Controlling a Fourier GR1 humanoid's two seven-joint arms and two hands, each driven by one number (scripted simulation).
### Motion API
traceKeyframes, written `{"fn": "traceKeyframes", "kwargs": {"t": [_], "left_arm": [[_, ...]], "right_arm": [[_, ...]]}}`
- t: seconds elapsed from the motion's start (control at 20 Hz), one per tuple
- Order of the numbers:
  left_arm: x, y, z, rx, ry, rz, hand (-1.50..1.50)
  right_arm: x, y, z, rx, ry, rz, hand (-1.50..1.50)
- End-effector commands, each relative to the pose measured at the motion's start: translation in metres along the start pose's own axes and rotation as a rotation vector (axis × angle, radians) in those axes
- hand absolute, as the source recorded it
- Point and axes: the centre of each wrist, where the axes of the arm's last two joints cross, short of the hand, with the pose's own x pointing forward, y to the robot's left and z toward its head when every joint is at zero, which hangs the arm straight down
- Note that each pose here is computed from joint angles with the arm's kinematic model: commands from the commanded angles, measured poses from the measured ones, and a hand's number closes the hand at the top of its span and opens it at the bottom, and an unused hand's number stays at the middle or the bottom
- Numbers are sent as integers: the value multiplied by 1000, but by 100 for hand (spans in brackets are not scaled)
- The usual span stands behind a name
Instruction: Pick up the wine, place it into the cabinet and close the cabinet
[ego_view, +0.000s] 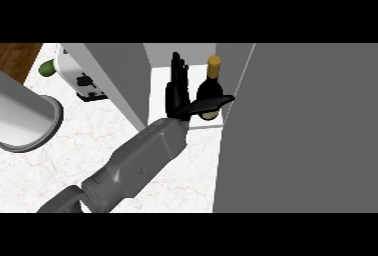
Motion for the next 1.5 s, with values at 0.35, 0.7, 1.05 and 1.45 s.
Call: {"fn": "traceKeyframes", "kwargs": {"t": [0.35,0.7,1.05,1.45], "left_arm": [[-13,8,17,-74,-15,1,-150],[-19,7,39,-91,-29,-8,-150],[-17,14,68,-150,-47,22,-150],[4,48,96,-272,-31,31,-150]], "right_arm": [[7,20,4,-41,10,-1,-150],[4,3,1,-63,27,23,-150],[17,2,-3,-79,28,4,-150],[-3,3,-5,-83,37,46,-150]]}}
